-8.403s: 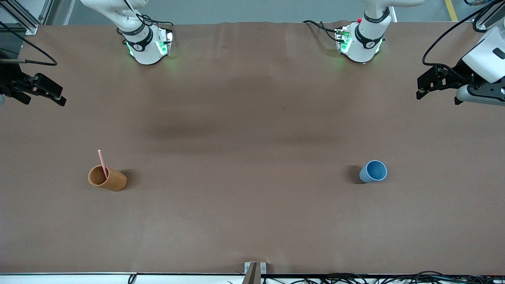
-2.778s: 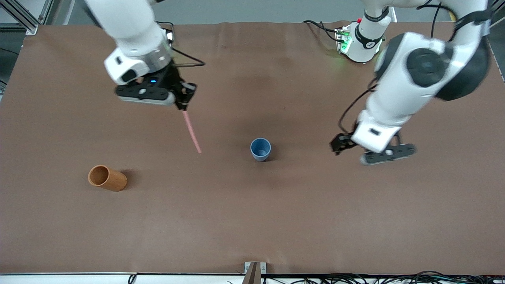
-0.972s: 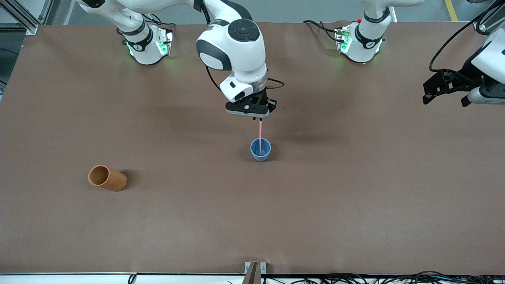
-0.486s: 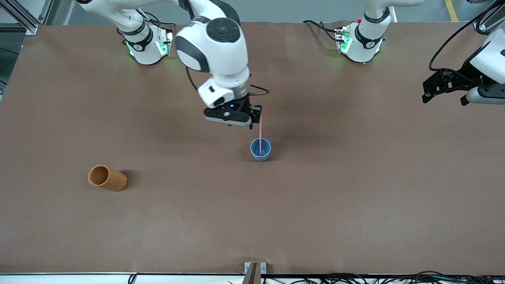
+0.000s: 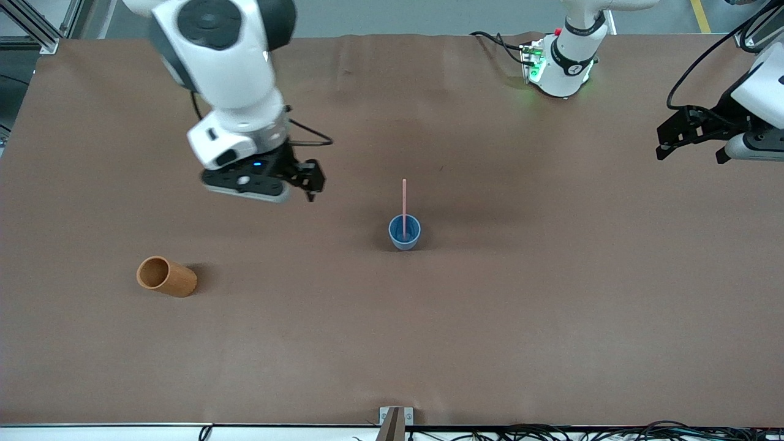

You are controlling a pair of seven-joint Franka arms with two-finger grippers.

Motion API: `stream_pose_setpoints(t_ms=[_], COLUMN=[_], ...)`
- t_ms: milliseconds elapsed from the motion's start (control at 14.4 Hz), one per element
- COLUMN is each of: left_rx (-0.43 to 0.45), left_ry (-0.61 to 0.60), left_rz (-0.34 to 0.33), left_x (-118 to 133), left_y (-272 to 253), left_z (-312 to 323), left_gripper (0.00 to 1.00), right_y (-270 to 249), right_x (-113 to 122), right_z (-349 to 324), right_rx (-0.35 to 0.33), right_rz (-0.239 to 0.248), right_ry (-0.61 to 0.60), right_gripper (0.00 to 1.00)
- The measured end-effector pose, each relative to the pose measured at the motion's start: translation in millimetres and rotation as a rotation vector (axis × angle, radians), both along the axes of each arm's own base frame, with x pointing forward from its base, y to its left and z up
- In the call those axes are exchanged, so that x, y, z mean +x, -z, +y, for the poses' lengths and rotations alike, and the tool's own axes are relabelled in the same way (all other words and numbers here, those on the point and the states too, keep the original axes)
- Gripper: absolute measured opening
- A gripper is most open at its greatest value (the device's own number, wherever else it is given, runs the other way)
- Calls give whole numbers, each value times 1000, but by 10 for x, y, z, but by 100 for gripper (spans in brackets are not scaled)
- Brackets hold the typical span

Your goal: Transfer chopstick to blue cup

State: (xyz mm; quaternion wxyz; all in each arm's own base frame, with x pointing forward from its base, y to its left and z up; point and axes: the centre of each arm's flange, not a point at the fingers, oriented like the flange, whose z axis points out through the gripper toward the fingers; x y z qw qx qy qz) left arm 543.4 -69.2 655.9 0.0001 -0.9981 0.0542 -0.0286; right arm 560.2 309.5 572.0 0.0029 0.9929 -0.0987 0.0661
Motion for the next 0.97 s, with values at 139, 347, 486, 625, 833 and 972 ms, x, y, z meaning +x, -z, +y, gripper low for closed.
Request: stream_pose_setpoints(t_ms=[139,347,486,625,833,972], left_rx=[0,1,3,3,3,3], left_ry=[18,18,13,13,14,14], left_rz=[-2,8,16,17,17,16], left_x=[-14,-24,-29,-29,-30,-31], left_y=[-9,-1,6,7,5,4], left_z=[-101,-99,-73,-69,-75,-77], left_gripper=[100,100,100,100,100,100], right_y=[-238,-608,-791,-885,-806,-731], right_x=[45,-64,-154,-249,-442,-479], right_z=[-482,-1005,-1290,-1645,-2196,-2524], right_rx=[-22,-73,-87,-82,-50,-24], right_rz=[15,25,37,55,88,92], right_ry=[-17,-52,-80,-68,-108,-128], right_gripper=[100,100,100,100,100,100])
